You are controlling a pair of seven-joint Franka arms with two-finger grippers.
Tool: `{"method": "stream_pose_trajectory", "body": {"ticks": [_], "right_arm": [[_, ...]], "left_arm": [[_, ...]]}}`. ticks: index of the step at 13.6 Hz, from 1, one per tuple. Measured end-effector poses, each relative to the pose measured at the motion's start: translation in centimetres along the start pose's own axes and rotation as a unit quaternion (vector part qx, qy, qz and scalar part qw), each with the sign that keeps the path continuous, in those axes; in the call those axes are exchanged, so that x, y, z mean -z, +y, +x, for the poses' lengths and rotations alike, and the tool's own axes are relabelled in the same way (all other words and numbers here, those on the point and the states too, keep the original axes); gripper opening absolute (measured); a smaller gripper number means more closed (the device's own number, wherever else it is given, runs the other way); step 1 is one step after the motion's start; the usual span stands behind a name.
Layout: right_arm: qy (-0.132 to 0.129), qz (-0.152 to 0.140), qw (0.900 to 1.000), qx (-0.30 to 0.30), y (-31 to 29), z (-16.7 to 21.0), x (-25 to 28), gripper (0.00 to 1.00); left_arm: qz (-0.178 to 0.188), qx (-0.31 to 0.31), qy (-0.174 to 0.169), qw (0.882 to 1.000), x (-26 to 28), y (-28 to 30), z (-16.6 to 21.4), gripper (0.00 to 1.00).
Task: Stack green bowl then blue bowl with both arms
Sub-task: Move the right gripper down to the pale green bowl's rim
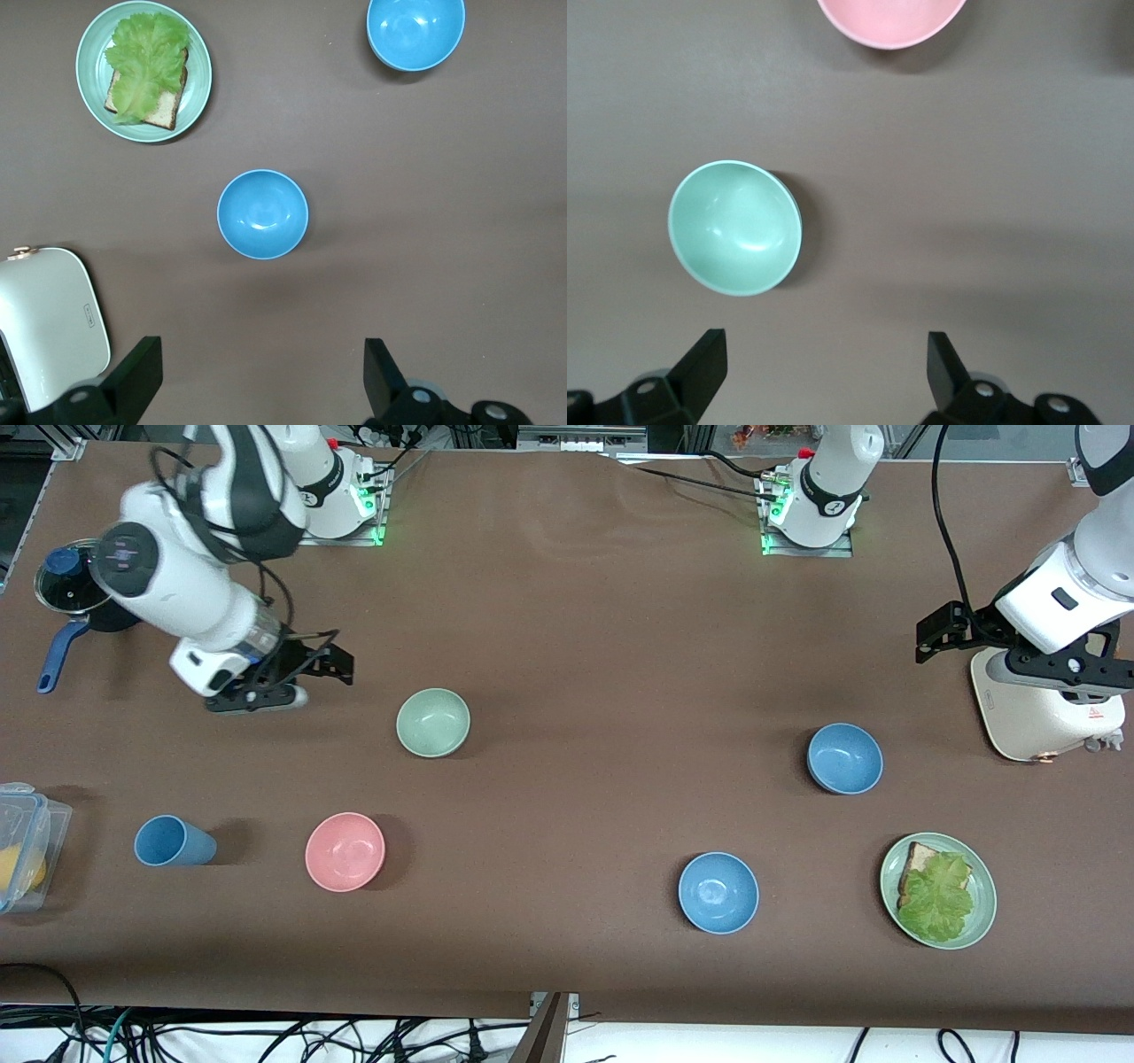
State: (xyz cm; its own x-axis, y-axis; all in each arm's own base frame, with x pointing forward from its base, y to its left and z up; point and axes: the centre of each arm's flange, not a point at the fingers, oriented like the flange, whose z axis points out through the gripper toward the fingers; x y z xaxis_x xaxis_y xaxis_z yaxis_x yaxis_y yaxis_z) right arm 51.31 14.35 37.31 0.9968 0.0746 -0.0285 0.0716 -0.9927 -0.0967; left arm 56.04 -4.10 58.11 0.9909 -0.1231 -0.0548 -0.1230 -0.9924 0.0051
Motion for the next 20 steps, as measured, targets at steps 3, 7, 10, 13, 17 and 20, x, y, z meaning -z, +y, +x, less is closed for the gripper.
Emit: {"method": "stream_pose_trajectory", "body": {"ticks": [3, 7, 10, 13, 17, 20], "right_arm": [[0.015, -0.001, 1.000, -0.002, -1.6, -2.1, -5.7, 1.00], [0.021, 0.004, 1.000, -0.003, -2.3, -1.8, -10.2, 0.99], [0.038, 0.011, 0.999, 0.002, -3.0, -1.0, -12.1, 0.99], [0.051, 0.016, 0.999, 0.009, -4.1, -0.8, -14.3, 0.96], [0.042, 0.016, 0.999, 0.008, -4.1, -0.9, -15.9, 0.69], [0.038, 0.015, 0.999, 0.006, -4.0, -1.0, -16.6, 0.44]], "left_arm": [[0.000, 0.000, 0.000, 1.000, 0.0, 0.0, 0.0, 1.00], [0.000, 0.000, 0.000, 1.000, 0.0, 0.0, 0.0, 1.00], [0.000, 0.000, 0.000, 1.000, 0.0, 0.0, 0.0, 1.00], [0.000, 0.000, 0.000, 1.000, 0.0, 0.0, 0.0, 1.00], [0.000, 0.000, -0.001, 1.000, 0.0, 0.0, 0.0, 1.00], [0.000, 0.000, -0.001, 1.000, 0.0, 0.0, 0.0, 1.00]]}}
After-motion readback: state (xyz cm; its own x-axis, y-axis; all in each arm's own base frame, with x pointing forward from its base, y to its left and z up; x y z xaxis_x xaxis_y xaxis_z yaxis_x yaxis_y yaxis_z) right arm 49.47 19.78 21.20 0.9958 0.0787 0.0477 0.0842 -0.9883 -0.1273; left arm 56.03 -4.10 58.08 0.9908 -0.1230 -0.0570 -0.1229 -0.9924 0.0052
